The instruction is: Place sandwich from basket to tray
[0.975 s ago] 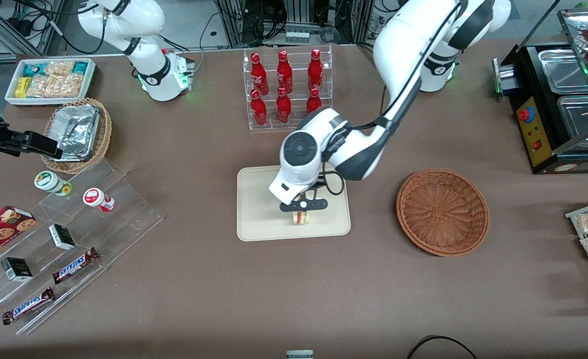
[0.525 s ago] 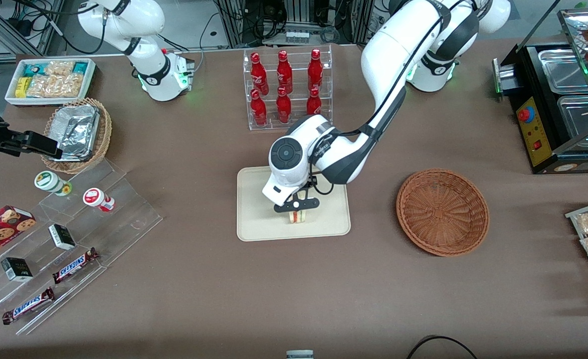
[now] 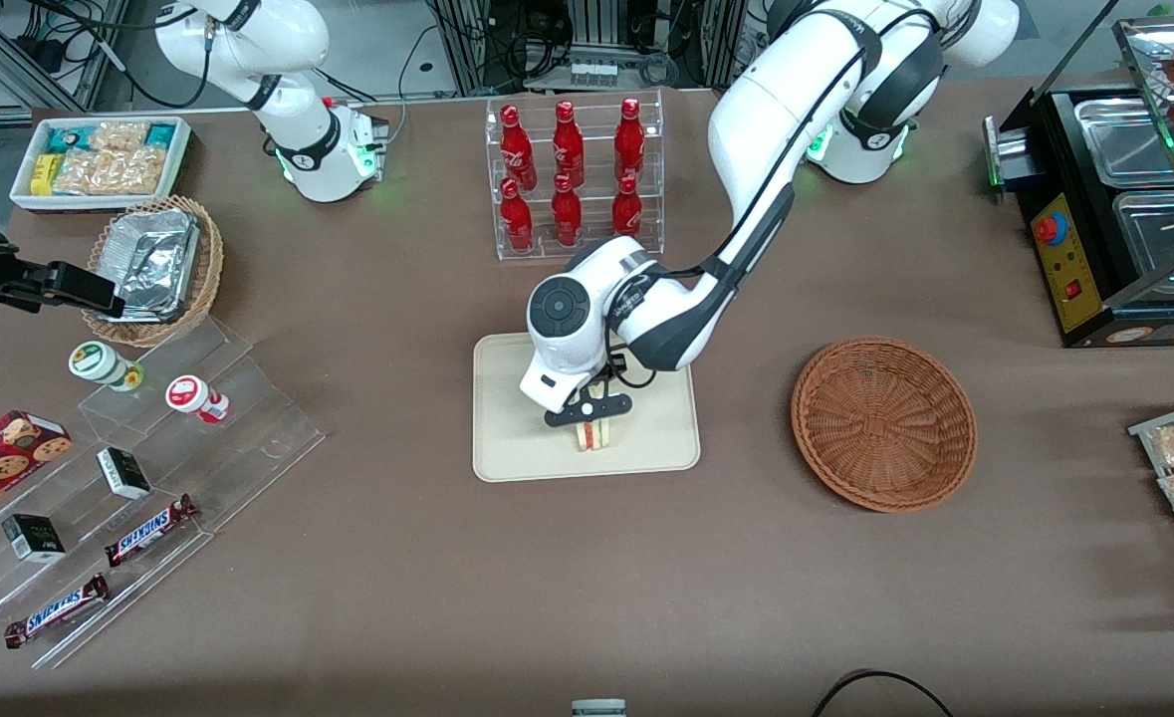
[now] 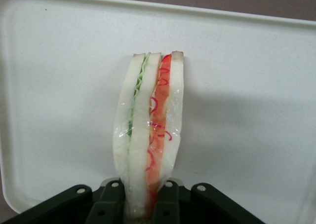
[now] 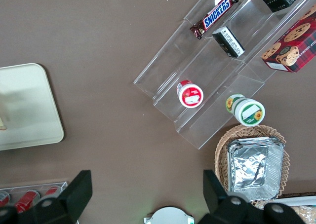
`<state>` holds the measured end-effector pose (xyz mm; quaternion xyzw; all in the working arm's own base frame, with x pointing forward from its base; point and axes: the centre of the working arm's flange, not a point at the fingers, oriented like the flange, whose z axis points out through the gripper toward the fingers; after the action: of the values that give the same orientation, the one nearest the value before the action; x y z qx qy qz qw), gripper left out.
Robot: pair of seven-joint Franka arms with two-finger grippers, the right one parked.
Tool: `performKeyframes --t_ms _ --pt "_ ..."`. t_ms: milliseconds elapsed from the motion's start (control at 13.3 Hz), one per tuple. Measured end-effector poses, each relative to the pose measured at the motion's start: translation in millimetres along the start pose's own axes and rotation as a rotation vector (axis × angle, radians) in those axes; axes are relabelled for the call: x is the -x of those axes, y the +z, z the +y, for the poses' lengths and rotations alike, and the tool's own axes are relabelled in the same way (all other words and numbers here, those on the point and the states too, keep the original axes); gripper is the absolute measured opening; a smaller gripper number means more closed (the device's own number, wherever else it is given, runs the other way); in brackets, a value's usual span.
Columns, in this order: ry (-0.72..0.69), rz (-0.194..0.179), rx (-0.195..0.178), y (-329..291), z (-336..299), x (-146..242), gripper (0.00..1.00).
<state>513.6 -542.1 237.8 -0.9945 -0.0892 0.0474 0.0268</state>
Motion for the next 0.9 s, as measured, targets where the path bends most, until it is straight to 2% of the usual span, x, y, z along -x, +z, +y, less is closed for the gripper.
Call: performKeyframes --t_ms 75,150,375,675,750,900 --pt "-0.001 -0.001 -0.003 2.6 -0.1 -0.1 0.16" --pt "-0.001 -0.002 -0.005 4.6 -0.3 -0.4 0.20" --pt "-0.003 0.000 -0.003 4.3 0.1 -1.3 0.50" --pt "-0.008 0.027 0.036 -24.3 4.3 -6.2 0.93" --pt "-0.006 0.035 0.043 -36.4 4.1 -5.9 1.00" --pt "0.026 0.048 0.039 -65.7 0.2 -3.1 1.00"
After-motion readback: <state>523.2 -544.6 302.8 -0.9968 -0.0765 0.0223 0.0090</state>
